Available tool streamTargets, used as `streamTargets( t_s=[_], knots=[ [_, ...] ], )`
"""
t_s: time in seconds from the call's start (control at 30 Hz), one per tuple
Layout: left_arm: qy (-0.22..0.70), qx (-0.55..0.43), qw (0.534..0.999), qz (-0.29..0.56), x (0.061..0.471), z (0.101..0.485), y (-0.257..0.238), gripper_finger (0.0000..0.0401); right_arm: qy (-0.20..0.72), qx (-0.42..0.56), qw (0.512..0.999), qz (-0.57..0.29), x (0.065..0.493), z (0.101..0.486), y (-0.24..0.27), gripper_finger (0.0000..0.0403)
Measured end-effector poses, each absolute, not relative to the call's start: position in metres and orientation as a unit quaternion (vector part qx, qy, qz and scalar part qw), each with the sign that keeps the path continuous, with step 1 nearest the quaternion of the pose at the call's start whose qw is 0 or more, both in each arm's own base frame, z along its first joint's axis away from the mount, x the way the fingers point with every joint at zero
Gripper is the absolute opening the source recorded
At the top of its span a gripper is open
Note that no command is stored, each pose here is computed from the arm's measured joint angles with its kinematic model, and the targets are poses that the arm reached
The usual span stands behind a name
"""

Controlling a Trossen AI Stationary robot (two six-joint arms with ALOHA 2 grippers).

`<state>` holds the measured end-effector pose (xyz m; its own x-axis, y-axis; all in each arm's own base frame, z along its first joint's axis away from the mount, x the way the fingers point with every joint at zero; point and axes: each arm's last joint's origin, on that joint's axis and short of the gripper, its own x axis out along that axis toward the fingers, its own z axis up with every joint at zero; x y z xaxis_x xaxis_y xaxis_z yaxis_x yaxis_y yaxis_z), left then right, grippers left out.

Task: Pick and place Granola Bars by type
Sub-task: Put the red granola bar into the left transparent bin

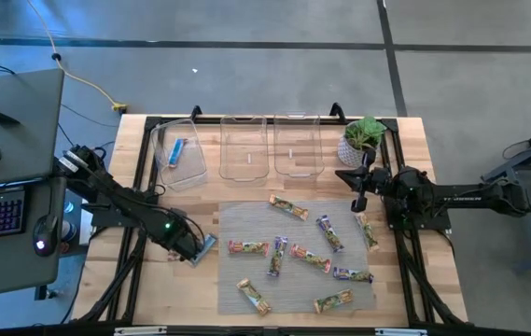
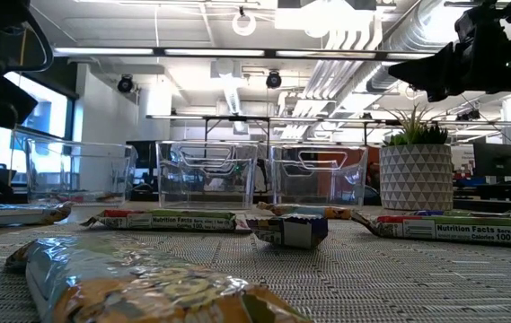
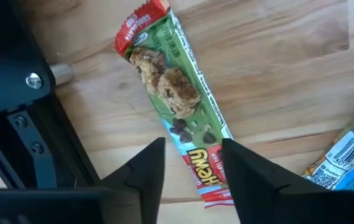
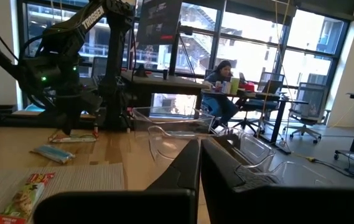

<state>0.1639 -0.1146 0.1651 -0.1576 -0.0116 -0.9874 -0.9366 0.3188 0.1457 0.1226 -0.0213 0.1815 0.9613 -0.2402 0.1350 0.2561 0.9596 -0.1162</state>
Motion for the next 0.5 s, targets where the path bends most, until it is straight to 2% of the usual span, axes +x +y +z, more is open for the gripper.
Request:
streamTargets(
  t_s=[0.23, 0.37, 0.5],
  knots=[
    [0.601, -0.398, 0.517, 0.462, 0.164, 0.164, -0.114, 0.0209, -0.06, -0.067, 0.988, -0.126, 0.123, 0.181, -0.021, 0.0],
    [0.584, -0.42, 0.531, 0.448, 0.165, 0.152, -0.114, 0.0215, -0.06, -0.067, 0.988, -0.126, 0.123, 0.181, -0.021, 0.0],
    [0.584, -0.429, 0.51, 0.462, 0.157, 0.141, -0.11, 0.0216, -0.06, -0.067, 0.988, -0.126, 0.123, 0.182, -0.021, 0.0]
  ],
)
